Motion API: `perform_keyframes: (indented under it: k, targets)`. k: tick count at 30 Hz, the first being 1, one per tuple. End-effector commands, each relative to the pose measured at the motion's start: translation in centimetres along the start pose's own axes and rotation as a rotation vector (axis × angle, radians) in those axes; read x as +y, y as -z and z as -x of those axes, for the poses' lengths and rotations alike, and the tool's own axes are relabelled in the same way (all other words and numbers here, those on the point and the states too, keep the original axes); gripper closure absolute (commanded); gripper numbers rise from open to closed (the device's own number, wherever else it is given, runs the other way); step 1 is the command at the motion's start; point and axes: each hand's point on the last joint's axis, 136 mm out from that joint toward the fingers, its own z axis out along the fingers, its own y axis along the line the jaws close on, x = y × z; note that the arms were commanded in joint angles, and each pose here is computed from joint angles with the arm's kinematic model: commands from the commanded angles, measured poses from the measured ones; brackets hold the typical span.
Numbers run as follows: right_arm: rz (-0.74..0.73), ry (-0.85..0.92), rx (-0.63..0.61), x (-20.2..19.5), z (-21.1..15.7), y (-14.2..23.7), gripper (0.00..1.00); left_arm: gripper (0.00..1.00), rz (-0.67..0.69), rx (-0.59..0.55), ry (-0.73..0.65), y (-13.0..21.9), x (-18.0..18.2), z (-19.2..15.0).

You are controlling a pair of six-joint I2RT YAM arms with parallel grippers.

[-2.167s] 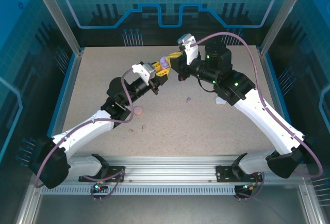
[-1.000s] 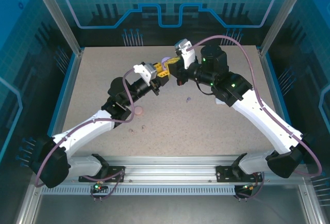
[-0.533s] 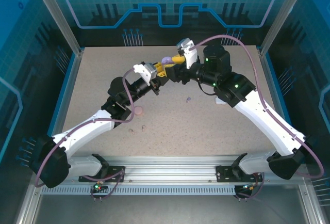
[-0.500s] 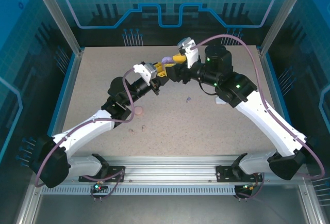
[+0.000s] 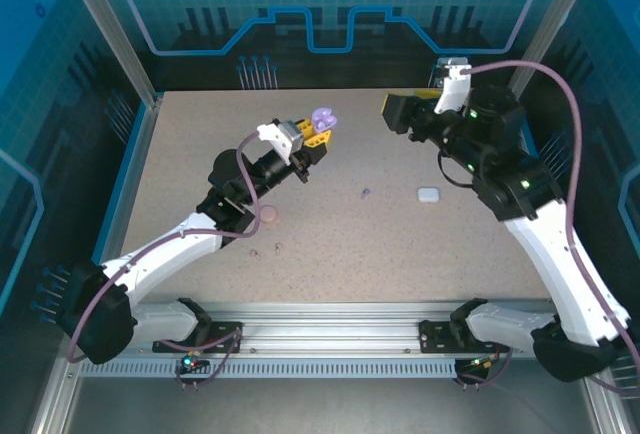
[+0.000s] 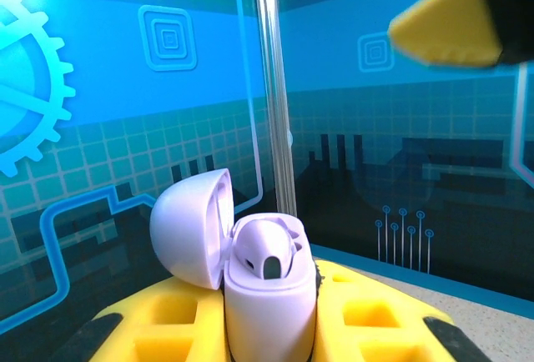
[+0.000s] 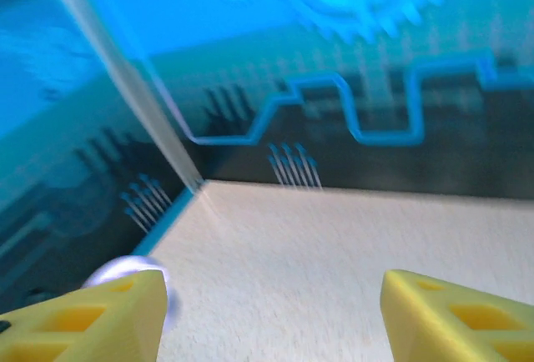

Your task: Insert the wireless bluetooth earbuds into the charging case

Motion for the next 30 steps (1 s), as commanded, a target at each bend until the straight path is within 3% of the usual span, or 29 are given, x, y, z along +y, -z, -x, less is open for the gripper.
perform_keyframes:
  k: [1,7,13,19,30]
  targets:
    - [-0.309,-0.192,0.306,-7.2,-9.5,-4.2,0.32,1.00,0.034,-0.059,-0.022,-0.2,0.6,1.6]
    - [-0.525,-0.320,0.587,-11.9,-20.1,-9.7,0.37,1.00,0.058,-0.071,-0.028,0.2,0.9,2.2]
    - [-0.687,-0.417,0.729,-14.2,-26.9,-13.2,0.41,1.00,0.072,-0.086,-0.029,0.6,1.1,2.7]
    - [-0.810,-0.491,0.797,-14.8,-30.5,-15.0,0.45,1.00,0.077,-0.100,-0.019,0.8,1.1,2.9]
    - [-0.887,-0.536,0.870,-15.5,-33.7,-16.4,0.50,1.00,0.077,-0.108,-0.013,0.7,1.1,2.9]
